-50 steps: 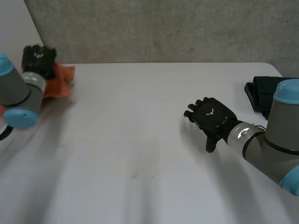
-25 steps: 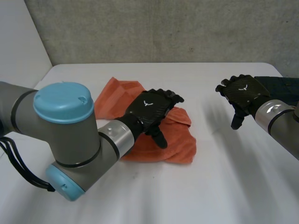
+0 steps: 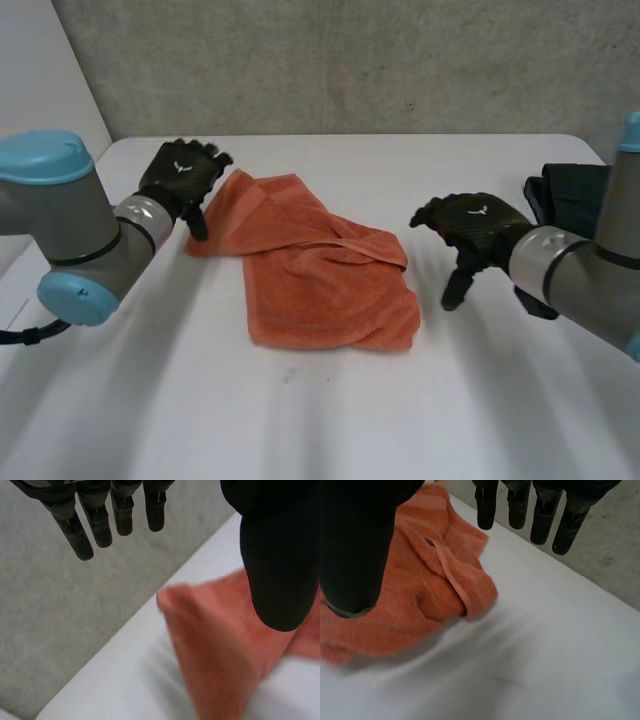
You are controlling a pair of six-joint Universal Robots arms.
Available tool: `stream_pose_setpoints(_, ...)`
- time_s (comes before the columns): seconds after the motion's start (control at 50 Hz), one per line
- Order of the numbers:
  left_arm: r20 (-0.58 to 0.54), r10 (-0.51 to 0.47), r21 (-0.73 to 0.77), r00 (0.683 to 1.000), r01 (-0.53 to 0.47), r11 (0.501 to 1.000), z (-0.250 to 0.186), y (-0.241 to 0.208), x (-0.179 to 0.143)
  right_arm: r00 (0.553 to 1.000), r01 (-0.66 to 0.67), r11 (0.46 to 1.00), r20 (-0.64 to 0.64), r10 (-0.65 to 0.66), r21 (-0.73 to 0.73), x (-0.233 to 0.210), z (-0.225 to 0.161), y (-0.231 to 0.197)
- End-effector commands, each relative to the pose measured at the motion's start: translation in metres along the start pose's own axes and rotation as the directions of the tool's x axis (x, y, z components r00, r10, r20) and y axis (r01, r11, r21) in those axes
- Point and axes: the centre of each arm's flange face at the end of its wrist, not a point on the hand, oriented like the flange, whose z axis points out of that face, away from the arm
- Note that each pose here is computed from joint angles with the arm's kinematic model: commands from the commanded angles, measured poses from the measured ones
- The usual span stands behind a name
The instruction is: Fold the laundry.
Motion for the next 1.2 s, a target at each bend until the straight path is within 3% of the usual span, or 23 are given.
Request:
stream_pose_setpoints(0.02, -0.045, -0.009, -0.039, 0.999, 0.007, 0.999, 0.022, 0.032, 0.001, 0.995, -0.079, 0.995, 0.056, 0.076, 0.054, -0.019, 0.043, -0.005)
stream_pose_setpoints(0.28, -0.083, -0.007, -0.021, 0.997, 0.005, 1.0, 0.05, 0.058, 0.014, 0.995, -0.093, 0.994, 0.038, 0.09, 0.064, -0.016, 0.127, 0.018)
stream_pose_setpoints(0.62, -0.083, 0.0, -0.004, 0.997, 0.0, 1.0, 0.067, 0.071, 0.024, 0.995, -0.087, 0.995, 0.049, 0.085, 0.04, -0.016, 0.156, 0.036)
stream_pose_setpoints(0.74, -0.029, 0.015, 0.008, 0.999, -0.014, 1.0, 0.064, 0.052, 0.02, 0.998, -0.058, 0.996, 0.043, 0.056, 0.068, -0.014, 0.156, 0.027)
stream_pose_setpoints(0.82, 0.048, 0.02, 0.081, 0.999, -0.024, 0.996, 0.052, 0.004, 0.002, 1.0, 0.014, 0.989, 0.02, -0.017, 0.149, -0.008, 0.142, -0.008)
stream_pose_setpoints(0.9, 0.099, 0.013, 0.193, 0.995, -0.032, 0.981, 0.03, -0.053, -0.014, 0.992, 0.124, 0.95, -0.043, -0.116, 0.285, 0.002, 0.103, -0.074)
stream_pose_setpoints(0.98, 0.141, -0.036, 0.323, 0.989, -0.012, 0.946, -0.002, -0.116, -0.032, 0.975, 0.22, 0.877, -0.131, -0.18, 0.427, 0.01, 0.043, -0.142)
stream_pose_setpoints(1.06, 0.195, -0.105, 0.431, 0.975, 0.011, 0.902, -0.039, -0.166, -0.057, 0.961, 0.27, 0.822, -0.187, -0.201, 0.501, 0.013, -0.006, -0.18)
stream_pose_setpoints(1.12, 0.218, -0.142, 0.494, 0.966, 0.017, 0.87, -0.069, -0.195, -0.072, 0.95, 0.311, 0.797, -0.207, -0.236, 0.518, 0.01, -0.031, -0.193)
stream_pose_setpoints(1.2, 0.217, -0.144, 0.495, 0.965, 0.018, 0.868, -0.095, -0.206, -0.074, 0.922, 0.388, 0.798, -0.193, -0.336, 0.462, 0.001, -0.057, -0.188)
